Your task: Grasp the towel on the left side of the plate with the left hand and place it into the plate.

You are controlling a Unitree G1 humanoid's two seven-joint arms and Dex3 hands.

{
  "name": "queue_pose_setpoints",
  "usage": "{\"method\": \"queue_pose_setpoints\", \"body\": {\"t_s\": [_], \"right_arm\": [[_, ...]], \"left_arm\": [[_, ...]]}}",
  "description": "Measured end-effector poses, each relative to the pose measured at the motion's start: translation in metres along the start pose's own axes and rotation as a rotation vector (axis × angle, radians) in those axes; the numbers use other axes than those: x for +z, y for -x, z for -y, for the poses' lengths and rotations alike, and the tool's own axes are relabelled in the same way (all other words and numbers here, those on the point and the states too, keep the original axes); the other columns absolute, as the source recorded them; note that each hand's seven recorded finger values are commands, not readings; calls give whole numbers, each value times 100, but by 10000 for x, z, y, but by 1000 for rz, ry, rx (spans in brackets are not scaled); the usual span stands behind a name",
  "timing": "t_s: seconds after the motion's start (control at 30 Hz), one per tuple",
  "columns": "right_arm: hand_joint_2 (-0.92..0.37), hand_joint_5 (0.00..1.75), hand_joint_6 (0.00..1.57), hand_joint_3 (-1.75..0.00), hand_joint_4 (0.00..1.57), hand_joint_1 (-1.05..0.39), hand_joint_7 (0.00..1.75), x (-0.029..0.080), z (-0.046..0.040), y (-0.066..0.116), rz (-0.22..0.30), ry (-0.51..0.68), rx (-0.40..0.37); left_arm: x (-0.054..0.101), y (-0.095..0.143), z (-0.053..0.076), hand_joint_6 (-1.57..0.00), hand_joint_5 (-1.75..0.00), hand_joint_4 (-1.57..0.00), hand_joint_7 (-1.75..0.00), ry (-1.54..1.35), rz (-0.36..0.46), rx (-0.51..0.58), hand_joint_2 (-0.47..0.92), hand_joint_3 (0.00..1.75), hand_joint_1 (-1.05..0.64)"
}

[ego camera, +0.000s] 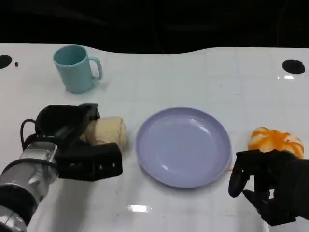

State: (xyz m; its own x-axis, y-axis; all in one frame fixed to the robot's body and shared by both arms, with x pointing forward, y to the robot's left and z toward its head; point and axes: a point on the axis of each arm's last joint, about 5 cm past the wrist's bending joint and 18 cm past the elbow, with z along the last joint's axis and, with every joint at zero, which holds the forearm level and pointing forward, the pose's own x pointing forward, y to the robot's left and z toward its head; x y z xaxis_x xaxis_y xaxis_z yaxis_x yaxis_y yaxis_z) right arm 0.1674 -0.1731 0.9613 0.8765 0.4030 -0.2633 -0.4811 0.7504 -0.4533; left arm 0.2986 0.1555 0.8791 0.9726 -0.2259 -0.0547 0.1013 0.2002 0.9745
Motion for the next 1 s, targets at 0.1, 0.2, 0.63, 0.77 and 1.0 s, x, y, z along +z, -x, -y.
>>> {"method": "queue_pose_setpoints", "body": {"t_s": [0.1, 0.2, 0.63, 0.77, 1.0], "right_arm": [[-57, 174, 71, -106, 72, 0, 140, -5, 0, -1, -2, 0, 0], [-57, 175, 71, -106, 72, 0, 140, -6, 1, -3, -3, 0, 0], [-58, 174, 70, -104, 71, 0, 140, -6, 1, -3, -7, -2, 0], [-58, 174, 70, -105, 72, 0, 140, -6, 1, -4, -5, -1, 0], [-59, 174, 70, -104, 71, 0, 140, 1, -5, -3, -5, -1, 2]], "left_arm": [[65, -29, -66, -62, -175, -89, -175, 68, -18, 13, 72, 65, -21], [149, -50, -160, -62, -175, -89, -175, 106, 5, 25, 65, 76, -21], [532, -27, -421, -69, -175, -89, -152, 199, 158, 71, 62, 73, -23], [712, -36, -428, -61, -175, -90, -174, 230, 205, 73, 58, 86, -23], [980, -54, -389, -63, -175, -91, -175, 239, 255, 35, 52, 91, -21]]}}
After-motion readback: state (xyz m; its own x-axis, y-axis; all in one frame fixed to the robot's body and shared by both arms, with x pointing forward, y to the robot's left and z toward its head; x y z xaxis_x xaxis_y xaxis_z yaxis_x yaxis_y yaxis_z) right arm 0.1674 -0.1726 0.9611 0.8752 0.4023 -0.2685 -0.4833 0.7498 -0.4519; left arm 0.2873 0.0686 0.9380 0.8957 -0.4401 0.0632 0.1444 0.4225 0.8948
